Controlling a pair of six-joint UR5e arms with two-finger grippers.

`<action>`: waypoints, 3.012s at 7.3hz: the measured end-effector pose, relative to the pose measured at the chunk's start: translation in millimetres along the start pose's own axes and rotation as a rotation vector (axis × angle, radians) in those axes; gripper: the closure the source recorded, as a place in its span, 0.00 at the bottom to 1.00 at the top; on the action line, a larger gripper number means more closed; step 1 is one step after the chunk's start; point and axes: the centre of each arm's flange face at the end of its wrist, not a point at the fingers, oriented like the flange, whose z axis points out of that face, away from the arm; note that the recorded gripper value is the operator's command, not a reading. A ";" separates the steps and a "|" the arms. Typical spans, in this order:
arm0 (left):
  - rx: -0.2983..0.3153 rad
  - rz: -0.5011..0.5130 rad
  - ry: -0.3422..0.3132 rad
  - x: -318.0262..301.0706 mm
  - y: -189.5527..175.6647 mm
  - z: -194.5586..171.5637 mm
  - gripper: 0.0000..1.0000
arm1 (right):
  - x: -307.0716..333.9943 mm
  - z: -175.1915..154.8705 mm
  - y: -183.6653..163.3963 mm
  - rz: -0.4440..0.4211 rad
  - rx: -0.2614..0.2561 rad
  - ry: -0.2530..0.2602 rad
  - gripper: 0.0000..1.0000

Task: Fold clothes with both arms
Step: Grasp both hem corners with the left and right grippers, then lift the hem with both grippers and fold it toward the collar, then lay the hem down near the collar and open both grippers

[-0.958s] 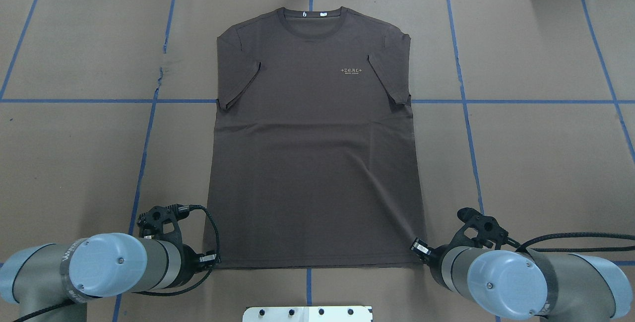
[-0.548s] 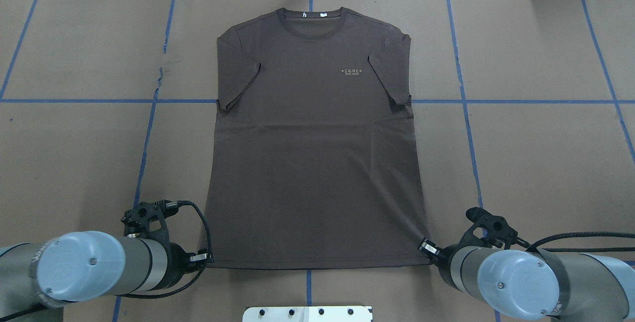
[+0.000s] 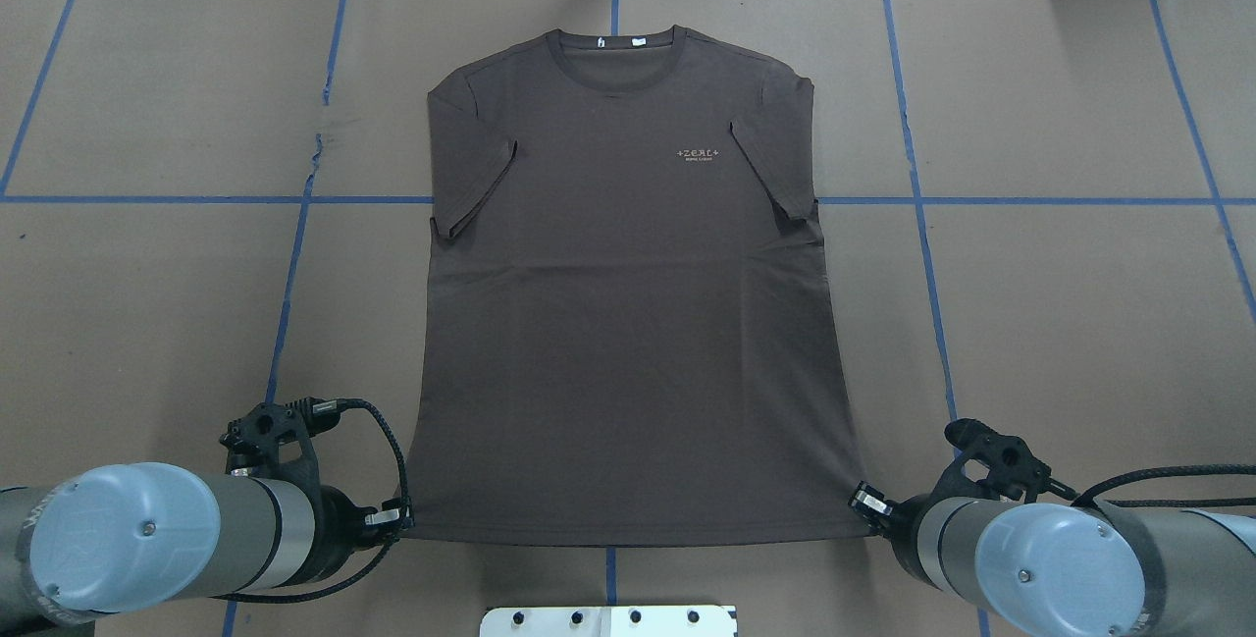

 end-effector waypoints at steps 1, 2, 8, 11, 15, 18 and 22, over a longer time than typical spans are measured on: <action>-0.001 -0.002 0.006 1.5 1.1 -6.5 1.00 | 1.2 -13.2 5.4 0.002 -0.030 -0.008 1.00; -0.004 -0.004 0.016 3.6 1.9 -16.6 1.00 | 0.4 -29.1 8.7 0.008 -0.054 -0.024 1.00; 0.200 -0.019 0.091 71.6 -119.8 -22.0 1.00 | -88.5 -65.1 -108.3 0.118 0.061 -0.089 1.00; 0.358 0.045 0.026 100.9 -264.1 15.6 1.00 | -160.2 -23.7 -215.6 0.081 0.180 -0.040 1.00; 0.460 0.047 0.024 119.6 -365.9 17.5 1.00 | -237.5 24.8 -310.1 0.085 0.254 -0.017 1.00; 0.478 0.052 0.035 112.4 -385.4 33.0 1.00 | -289.3 32.6 -338.0 0.107 0.258 -0.021 1.00; 0.491 0.051 0.046 109.5 -397.0 35.8 1.00 | -312.2 40.3 -370.3 0.131 0.274 -0.023 1.00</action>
